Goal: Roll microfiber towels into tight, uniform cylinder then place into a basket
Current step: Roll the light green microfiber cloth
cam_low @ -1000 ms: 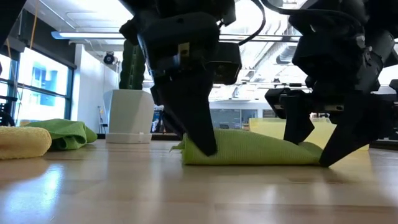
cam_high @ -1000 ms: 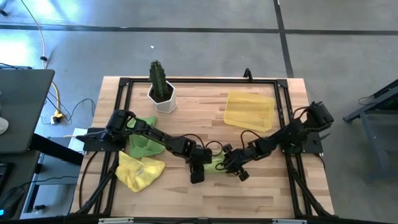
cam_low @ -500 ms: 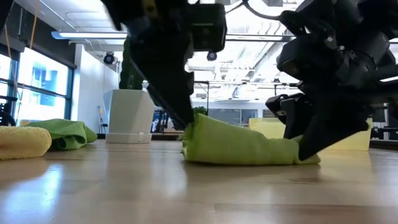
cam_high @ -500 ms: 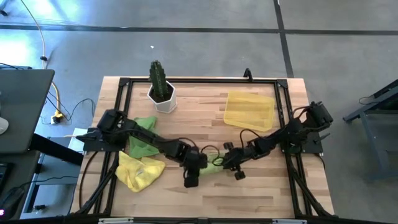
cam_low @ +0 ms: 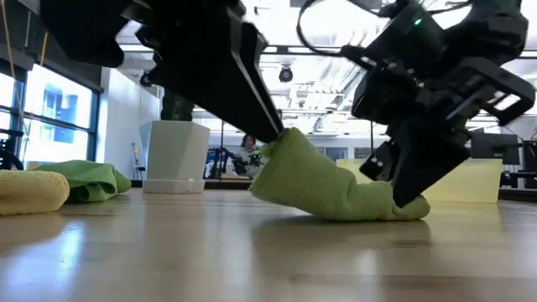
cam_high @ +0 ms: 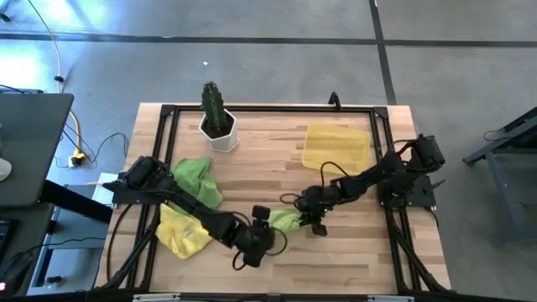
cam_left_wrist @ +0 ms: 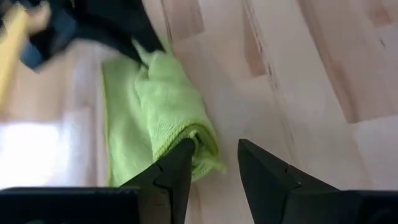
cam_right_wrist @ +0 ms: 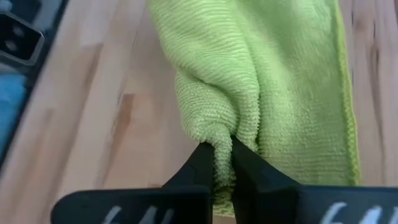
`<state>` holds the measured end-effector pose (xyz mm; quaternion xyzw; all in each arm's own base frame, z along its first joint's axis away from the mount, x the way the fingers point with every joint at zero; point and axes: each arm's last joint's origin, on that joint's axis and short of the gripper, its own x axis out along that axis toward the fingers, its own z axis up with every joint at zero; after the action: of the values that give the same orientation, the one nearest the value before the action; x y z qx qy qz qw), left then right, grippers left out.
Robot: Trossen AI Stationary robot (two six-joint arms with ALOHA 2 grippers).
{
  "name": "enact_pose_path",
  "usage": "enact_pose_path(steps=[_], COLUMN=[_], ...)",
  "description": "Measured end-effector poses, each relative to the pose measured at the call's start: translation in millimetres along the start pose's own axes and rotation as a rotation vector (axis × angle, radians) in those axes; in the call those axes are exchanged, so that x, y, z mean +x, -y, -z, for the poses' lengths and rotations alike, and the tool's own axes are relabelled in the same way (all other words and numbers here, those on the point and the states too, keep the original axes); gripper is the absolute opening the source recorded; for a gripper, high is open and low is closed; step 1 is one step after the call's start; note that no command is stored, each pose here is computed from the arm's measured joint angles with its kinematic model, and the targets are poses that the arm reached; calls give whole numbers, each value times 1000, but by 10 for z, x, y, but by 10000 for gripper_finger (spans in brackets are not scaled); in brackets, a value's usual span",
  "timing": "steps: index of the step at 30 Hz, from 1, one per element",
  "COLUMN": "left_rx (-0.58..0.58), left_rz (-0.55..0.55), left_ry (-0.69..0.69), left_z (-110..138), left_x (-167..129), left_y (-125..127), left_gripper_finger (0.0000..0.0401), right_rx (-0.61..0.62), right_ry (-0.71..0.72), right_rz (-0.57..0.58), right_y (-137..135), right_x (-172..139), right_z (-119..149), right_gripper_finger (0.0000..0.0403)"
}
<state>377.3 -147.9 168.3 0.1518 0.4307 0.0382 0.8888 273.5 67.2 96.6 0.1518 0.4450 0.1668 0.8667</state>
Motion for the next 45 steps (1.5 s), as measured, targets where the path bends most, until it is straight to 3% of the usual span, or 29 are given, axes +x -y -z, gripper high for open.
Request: enact_pose_path(steps=[7,16,22,31,38,45], left_rx=[74,130,171,145,50,-119], left_rz=[-76,-170,-262,-228,-180,104], left_ry=[4,-96,-111,-46,-194,-251], left_z=[26,211,227,-47,75,117], left_x=[-1,396,453,322,423,586], left_y=[87,52,-11,32,-235,-390], left_gripper_finger=[120,120,120,120,145,186], right_rx=[170,209,212,208,206,201], right_ry=[-17,-11,-13,-9,-5,-5], right_rz=[-70,-80,-78,-75,-72,-73], right_y=[124,121,120,119,113,113], right_x=[-48,-51,-52,-51,-50,-50], right_z=[-29,-42,-39,-43,-44,-45], right_gripper_finger=[4,3,3,10,14,15])
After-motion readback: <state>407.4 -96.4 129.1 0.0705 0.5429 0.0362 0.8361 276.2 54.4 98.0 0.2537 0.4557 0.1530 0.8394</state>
